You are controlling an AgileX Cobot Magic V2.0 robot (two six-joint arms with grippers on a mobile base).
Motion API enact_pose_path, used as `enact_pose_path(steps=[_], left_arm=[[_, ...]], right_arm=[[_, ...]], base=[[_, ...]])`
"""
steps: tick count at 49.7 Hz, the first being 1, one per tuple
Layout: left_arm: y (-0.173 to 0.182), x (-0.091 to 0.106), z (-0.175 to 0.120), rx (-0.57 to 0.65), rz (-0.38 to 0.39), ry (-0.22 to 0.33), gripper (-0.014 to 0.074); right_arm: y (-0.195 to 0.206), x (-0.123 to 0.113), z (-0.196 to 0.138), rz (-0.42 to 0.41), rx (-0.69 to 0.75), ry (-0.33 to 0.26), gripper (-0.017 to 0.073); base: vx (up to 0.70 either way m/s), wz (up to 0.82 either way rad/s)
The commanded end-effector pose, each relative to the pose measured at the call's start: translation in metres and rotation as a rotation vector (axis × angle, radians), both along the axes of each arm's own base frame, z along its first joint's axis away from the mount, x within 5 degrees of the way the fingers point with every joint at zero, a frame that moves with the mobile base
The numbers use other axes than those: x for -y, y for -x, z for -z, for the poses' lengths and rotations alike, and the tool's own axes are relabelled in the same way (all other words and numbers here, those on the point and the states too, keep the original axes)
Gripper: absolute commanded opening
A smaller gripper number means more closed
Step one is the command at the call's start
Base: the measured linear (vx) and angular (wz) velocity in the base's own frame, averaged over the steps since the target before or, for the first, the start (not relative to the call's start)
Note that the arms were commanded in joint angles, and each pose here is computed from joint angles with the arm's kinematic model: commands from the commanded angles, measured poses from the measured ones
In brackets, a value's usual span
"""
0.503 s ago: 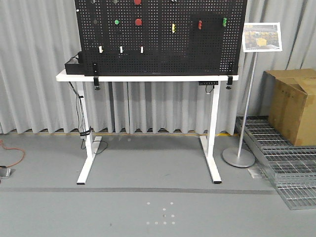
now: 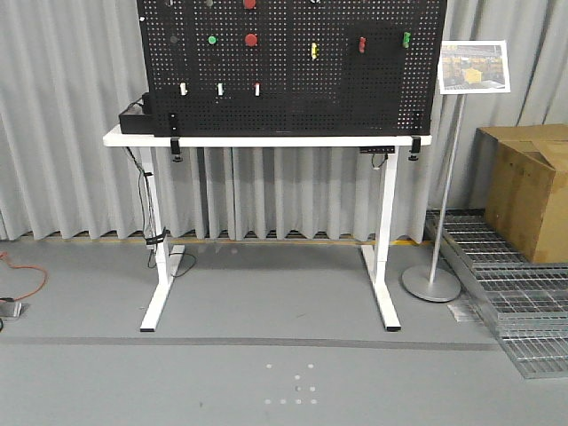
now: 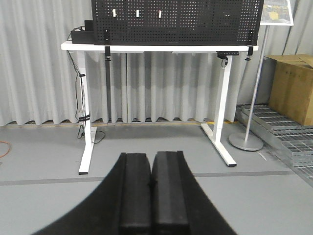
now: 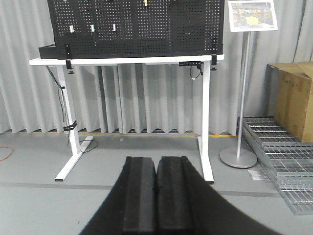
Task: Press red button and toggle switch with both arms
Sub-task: 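Drive the base forward up to the black pegboard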
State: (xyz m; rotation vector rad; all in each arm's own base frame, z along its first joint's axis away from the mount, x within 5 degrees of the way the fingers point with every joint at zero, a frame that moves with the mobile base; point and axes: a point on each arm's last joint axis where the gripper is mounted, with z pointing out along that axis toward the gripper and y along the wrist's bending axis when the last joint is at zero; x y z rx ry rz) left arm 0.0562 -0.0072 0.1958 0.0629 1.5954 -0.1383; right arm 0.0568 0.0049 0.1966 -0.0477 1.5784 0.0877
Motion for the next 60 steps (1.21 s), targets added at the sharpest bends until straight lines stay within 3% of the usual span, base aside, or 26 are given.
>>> enact_pose_path(steps=[1,28,60], left_arm=[[-0.0002,0.0001,0.0034,0.06,0.001,0.018,0.0001],[-0.0002,0.0001,0.0034,0.06,0.001,0.018,0.0001],[-0.0002,0.0001,0.0034,0.06,0.001,0.018,0.0001]], right_arm=[[0.0011,0.0,-0.005,-0.001,0.091,0.001,-0.0003],[0.001,0.0,-0.0049,-0.001,0.091,0.001,-0.0003],[0.0011,0.0,-0.005,-0.001,0.092,0.001,-0.0003]], base=[[0.03,0.03],[0.18,0.0],[0.44,-0.01]])
